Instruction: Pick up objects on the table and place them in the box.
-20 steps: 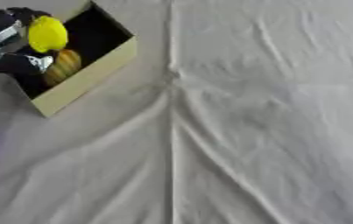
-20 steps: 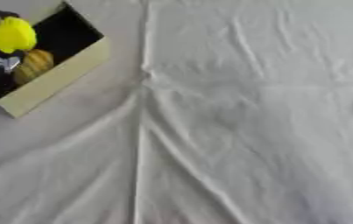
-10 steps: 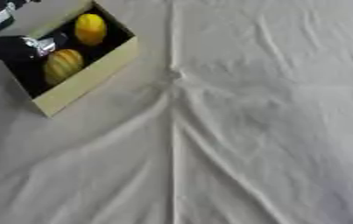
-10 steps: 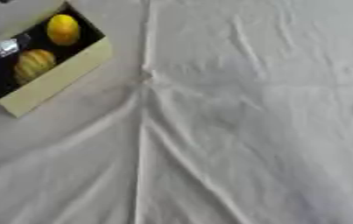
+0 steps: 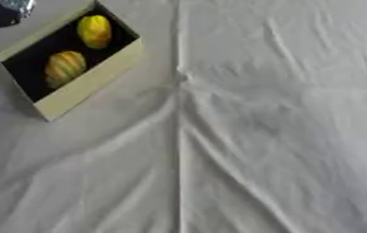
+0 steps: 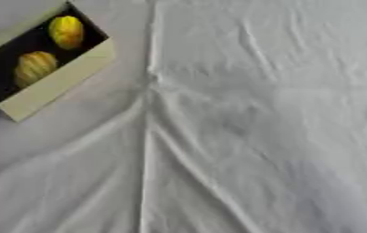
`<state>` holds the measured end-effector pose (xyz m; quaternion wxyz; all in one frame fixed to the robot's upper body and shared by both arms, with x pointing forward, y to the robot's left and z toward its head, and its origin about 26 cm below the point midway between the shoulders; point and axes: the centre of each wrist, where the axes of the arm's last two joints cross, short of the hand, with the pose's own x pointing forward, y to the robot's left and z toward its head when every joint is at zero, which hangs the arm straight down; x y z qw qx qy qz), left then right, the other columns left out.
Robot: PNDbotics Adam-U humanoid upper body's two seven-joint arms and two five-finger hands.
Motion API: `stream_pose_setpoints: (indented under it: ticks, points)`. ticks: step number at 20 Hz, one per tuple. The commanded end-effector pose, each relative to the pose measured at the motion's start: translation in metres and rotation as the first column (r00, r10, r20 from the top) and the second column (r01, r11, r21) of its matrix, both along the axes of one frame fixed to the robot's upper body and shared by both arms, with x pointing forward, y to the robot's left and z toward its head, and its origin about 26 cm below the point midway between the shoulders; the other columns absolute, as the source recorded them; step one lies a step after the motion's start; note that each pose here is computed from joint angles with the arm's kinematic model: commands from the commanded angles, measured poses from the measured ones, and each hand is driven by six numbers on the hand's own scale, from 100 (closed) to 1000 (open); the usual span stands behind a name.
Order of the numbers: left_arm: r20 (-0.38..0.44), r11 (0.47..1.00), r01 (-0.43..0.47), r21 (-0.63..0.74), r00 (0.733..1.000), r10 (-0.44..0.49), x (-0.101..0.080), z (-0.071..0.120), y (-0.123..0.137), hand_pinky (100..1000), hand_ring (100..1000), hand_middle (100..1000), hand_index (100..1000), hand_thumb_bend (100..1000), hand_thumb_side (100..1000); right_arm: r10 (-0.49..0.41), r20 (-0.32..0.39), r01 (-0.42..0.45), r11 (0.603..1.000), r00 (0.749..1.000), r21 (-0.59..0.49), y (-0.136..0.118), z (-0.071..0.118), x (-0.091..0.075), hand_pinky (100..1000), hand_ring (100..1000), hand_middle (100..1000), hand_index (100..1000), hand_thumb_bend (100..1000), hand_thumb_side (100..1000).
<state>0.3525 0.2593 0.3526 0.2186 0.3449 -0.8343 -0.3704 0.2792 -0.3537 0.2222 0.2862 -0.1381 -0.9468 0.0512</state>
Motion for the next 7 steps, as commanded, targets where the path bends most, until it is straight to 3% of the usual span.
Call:
stream_pose_setpoints:
  ticks: [1,4,7]
  points:
    - [0.178,0.969,0.177,-0.17,0.973,-0.146,-0.051,0.024,0.001,833,815,766,852,100,562,-0.007,0.057,0.009,1.0,0.998,-0.02,-0.003,0.013,-0.003,946,826,633,798,100,638]
    - [0.292,0.874,0.351,-0.337,0.921,-0.257,-0.06,0.014,0.011,835,803,758,840,100,578,-0.011,0.087,0.012,1.0,0.996,-0.014,-0.004,0.015,-0.003,944,825,635,799,100,637]
    - [0.37,0.752,0.46,-0.471,0.878,-0.305,-0.057,-0.009,0.024,838,799,756,839,100,592,-0.007,0.125,0.008,1.0,0.992,-0.009,-0.004,0.017,-0.003,939,823,637,798,100,634]
